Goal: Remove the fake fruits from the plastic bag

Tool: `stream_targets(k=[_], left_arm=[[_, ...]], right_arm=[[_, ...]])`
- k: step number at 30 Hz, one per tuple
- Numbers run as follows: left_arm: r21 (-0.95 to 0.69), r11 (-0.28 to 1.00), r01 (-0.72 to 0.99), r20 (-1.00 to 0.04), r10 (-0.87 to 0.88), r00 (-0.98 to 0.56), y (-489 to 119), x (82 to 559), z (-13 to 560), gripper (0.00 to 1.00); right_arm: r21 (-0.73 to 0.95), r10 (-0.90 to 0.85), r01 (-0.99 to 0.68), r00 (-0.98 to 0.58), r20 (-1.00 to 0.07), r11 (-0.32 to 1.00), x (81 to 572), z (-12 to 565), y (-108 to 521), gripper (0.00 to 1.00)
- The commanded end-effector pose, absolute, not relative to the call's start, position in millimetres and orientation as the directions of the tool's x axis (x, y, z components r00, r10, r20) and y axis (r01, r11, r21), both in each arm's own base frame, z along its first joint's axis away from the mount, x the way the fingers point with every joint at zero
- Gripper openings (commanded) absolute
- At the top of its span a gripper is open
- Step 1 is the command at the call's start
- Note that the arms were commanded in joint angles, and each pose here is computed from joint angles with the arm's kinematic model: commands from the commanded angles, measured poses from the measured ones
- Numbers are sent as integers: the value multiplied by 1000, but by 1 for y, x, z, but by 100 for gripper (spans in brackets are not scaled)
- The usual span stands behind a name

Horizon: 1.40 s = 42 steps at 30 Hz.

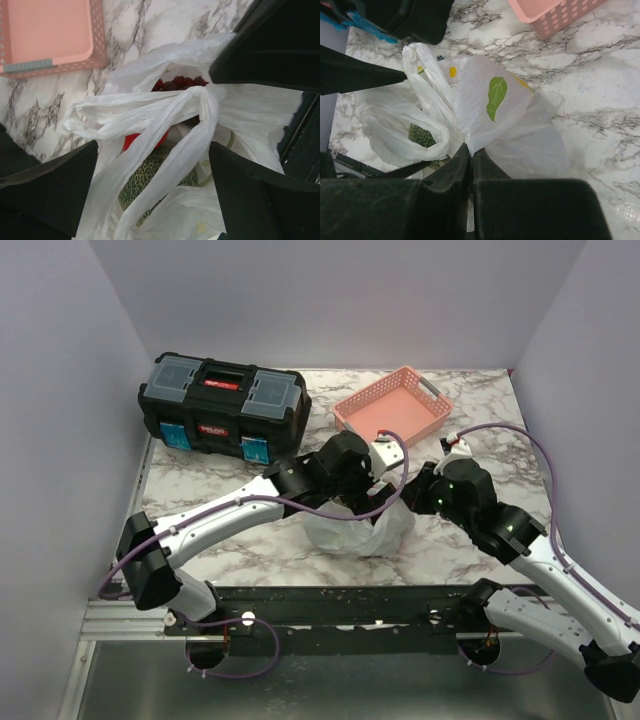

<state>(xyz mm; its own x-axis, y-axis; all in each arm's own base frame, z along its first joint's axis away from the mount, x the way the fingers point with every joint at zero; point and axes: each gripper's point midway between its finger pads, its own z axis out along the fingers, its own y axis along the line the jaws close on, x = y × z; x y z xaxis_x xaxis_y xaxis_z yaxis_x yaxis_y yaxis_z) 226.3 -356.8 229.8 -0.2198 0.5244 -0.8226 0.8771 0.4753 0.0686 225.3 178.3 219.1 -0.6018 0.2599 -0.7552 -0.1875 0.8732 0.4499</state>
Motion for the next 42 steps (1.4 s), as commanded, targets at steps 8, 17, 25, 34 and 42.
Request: stream_targets(k=[8,17,25,34,42], left_arm=[[134,746,652,-868,406,-287,-305,253,250,19],[-69,770,634,-930,180,-321,-294,237,263,7],[-196,734,651,-913,107,-395,-307,231,267,3],[-234,709,665,-908,84,-410,-310,227,266,2],[-222,708,671,-907,104,-409,-306,230,262,0]], right_arm=[[474,300,-161,-591,-749,865,225,234,177,15],[255,137,-133,-567,-812,958,239,237,152,58],[264,-41,-414,-598,-801,871,250,254,215,80],[227,-149,-485,-621,-770,845,275,232,247,88],[251,-197,-508,-673,-713,824,277,207,264,88]])
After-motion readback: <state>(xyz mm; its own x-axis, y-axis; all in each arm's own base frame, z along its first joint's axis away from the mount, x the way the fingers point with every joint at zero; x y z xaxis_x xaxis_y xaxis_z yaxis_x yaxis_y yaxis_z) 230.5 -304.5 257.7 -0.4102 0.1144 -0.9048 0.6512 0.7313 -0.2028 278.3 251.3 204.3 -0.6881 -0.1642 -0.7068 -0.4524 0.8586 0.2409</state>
